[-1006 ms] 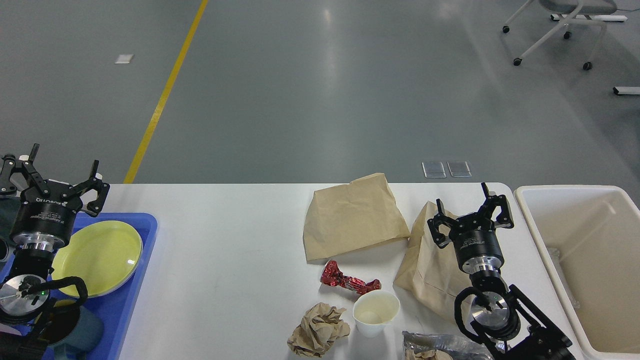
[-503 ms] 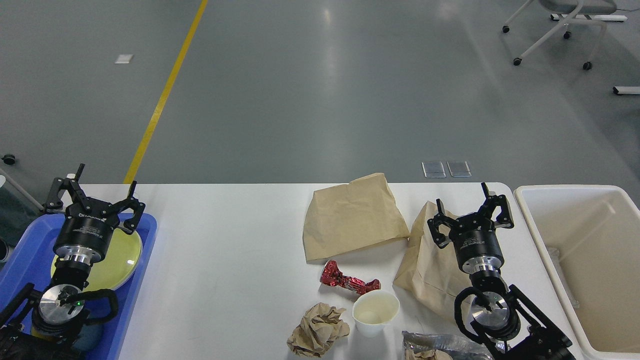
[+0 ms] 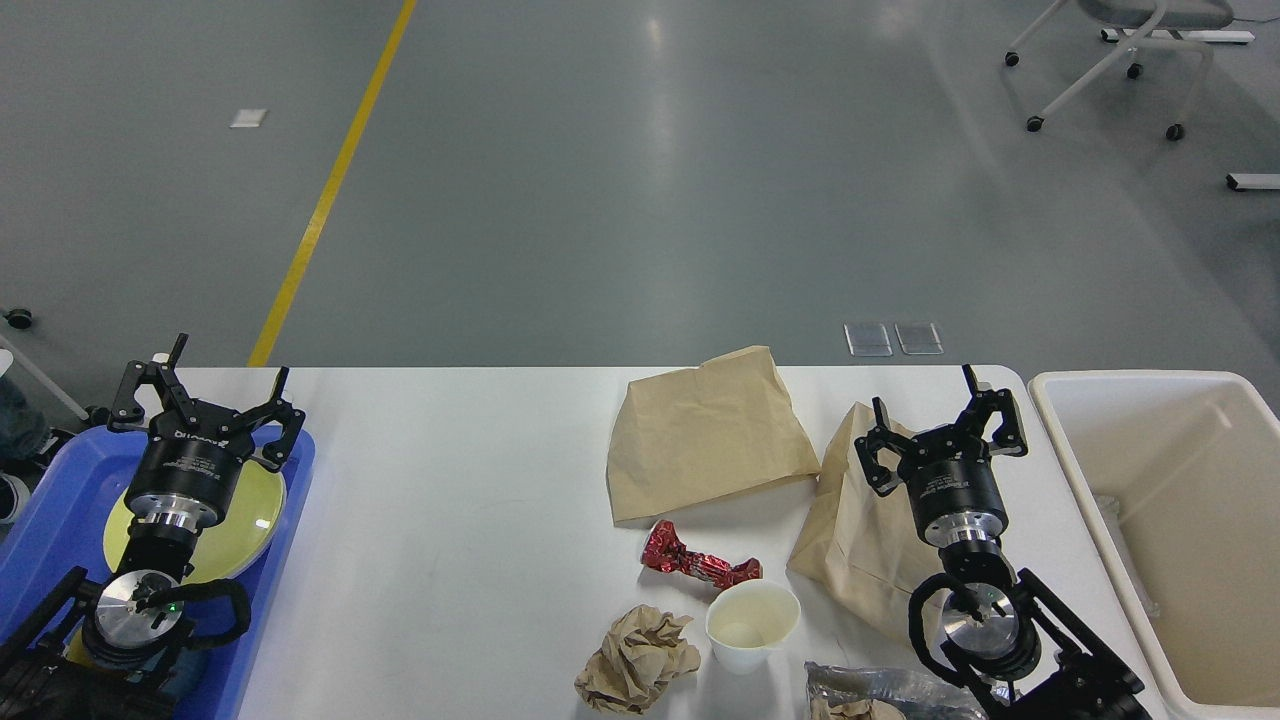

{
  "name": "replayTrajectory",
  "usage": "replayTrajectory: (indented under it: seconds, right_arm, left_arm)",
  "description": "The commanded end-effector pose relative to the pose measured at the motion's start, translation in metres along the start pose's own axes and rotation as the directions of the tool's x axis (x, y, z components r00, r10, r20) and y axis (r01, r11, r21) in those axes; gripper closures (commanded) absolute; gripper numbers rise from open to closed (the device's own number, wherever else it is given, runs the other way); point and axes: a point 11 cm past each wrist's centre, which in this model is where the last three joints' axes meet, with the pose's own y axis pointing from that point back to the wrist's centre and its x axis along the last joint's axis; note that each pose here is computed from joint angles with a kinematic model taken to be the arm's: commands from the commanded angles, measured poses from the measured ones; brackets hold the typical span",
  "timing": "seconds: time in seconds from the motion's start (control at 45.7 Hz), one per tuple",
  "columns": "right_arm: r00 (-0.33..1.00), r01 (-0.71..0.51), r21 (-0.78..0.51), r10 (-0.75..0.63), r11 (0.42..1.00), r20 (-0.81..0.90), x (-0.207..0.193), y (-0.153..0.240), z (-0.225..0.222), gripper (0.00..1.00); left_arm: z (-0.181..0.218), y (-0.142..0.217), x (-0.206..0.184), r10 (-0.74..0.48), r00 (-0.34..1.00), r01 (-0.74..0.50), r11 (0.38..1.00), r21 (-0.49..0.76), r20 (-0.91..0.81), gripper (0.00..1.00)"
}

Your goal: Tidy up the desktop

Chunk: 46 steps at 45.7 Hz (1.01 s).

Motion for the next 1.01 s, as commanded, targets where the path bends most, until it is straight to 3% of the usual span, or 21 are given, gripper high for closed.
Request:
replayTrajectory:
  seconds: [0.0,0.087,0.306,0.984]
  right_arm:
    - [1.000,-0.001,0.000,0.001,1.000,0.000,0.000,0.000,0.000,0.00]
    - [1.000,-0.001,0.000,0.001,1.000,0.000,0.000,0.000,0.000,0.00]
    - [1.000,-0.001,0.000,0.001,1.000,0.000,0.000,0.000,0.000,0.00]
    - [1.000,-0.001,0.000,0.001,1.000,0.000,0.000,0.000,0.000,0.00]
  left_arm:
    - [-0.003,0.002,-0.002,-0.035,0.999,0.035,0.999,-0.014,-0.012,0.04]
    - [0.004,0.003,-0.001,-0.044,0.998,0.041,0.995,-0.088,-0.035,0.04]
    - [0.008,0.004,0.002,-0.031,0.995,0.018,0.992,-0.125,-0.095,0.04]
    - [0.007,0.005,0.002,-0.032,0.994,0.018,0.992,-0.126,-0.107,0.04]
